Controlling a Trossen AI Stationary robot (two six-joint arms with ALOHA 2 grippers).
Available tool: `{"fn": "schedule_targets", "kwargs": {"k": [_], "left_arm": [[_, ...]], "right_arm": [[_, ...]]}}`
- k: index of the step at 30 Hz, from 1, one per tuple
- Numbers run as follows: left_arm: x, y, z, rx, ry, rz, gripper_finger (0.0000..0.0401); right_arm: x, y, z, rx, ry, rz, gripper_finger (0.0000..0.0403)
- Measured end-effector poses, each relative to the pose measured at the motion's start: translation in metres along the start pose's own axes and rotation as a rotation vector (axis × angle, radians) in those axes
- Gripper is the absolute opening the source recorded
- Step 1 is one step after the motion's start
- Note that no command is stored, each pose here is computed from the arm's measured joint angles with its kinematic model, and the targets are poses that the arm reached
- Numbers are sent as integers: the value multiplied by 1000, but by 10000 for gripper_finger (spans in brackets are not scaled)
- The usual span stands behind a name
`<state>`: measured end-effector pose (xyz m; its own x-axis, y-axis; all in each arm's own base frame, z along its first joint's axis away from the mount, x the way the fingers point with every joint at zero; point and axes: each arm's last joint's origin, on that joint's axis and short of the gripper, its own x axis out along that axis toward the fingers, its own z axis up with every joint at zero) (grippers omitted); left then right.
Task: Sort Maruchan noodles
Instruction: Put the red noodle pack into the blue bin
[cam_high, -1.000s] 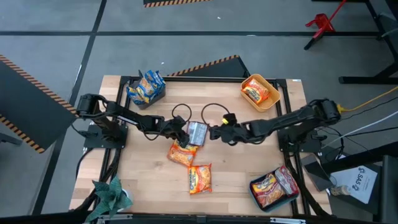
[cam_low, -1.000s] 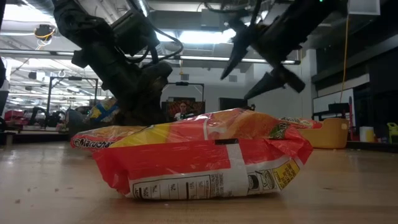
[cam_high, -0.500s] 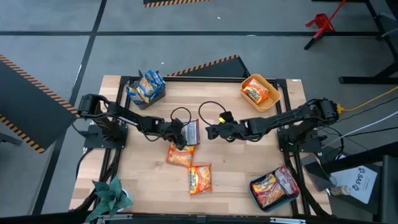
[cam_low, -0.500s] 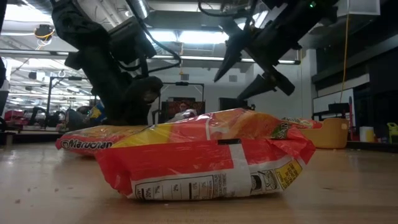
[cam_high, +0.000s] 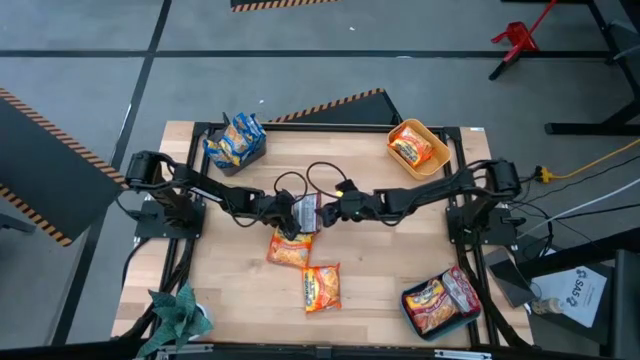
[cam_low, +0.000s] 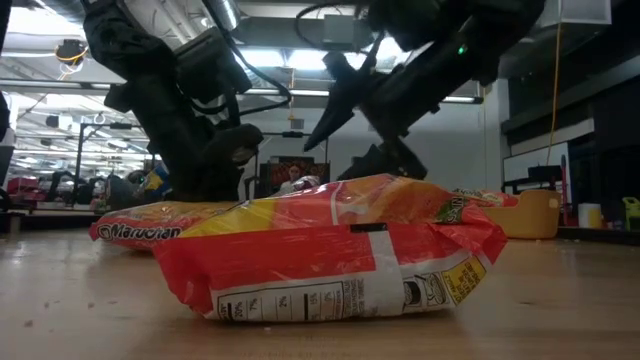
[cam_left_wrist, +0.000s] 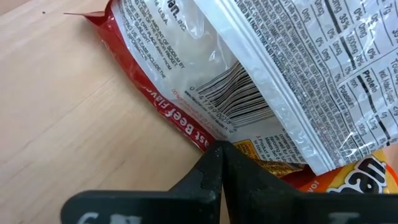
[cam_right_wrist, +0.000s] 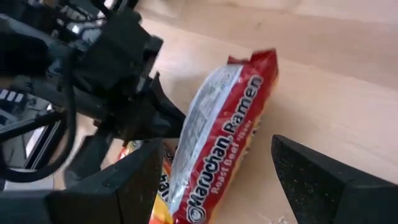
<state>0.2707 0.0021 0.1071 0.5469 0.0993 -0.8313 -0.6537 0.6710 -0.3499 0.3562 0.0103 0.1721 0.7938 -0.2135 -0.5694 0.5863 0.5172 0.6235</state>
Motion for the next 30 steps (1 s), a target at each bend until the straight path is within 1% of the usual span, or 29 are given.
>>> {"fn": "schedule_targets", "kwargs": {"k": [4, 10, 13, 15, 19, 22, 25, 27, 30], "left_arm": [[0, 0, 0, -2, 0, 0, 0], [0, 0, 1, -5, -6, -3, 0], [0, 0, 1, -6, -8, -2, 0], [0, 0, 1, -8, -8, -2, 0], [0, -1, 1, -19, -18, -6, 0], [0, -1, 2, -21, -24, -8, 0], [0, -1, 2, -24, -25, -10, 0], [0, -2, 2, -25, -26, -12, 0], [-1, -3, 3, -26, -25, -34, 0]], "right_arm": [[12, -4, -2, 11, 9, 24, 285], [25, -14, -12, 12, 41, -14, 285], [33, -16, -13, 10, 31, 10, 285], [40, -14, -13, 13, 52, 31, 285], [55, -14, -13, 6, 81, 30, 285], [62, -11, -11, 2, 103, 50, 279], [64, -9, -8, 0, 100, 57, 250], [64, -10, -7, -2, 96, 55, 218], [65, -12, -5, -3, 108, 54, 159]]}}
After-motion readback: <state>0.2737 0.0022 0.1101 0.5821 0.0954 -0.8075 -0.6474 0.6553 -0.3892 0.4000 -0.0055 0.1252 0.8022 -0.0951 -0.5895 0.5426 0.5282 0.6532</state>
